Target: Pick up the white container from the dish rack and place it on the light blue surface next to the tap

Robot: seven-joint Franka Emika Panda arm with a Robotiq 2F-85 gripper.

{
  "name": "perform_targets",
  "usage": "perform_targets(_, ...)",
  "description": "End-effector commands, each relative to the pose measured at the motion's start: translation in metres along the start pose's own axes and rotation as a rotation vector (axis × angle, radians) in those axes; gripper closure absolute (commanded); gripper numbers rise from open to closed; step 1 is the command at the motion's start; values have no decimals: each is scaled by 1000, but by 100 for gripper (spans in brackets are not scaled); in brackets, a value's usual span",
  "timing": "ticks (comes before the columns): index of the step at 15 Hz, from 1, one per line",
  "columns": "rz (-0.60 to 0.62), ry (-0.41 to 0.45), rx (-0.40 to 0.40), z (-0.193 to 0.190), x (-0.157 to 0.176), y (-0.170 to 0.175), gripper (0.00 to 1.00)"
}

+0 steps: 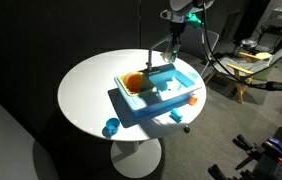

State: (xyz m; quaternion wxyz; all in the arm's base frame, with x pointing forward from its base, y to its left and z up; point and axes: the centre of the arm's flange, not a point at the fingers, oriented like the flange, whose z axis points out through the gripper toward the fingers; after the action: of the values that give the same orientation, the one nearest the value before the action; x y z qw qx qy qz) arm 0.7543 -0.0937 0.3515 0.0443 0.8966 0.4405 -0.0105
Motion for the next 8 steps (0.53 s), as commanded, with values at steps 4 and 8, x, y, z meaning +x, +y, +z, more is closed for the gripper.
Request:
perform_targets(4,-33,54,24,12,-4,2,92)
perform_targets(8,-44,65,30,14,-4,5,92)
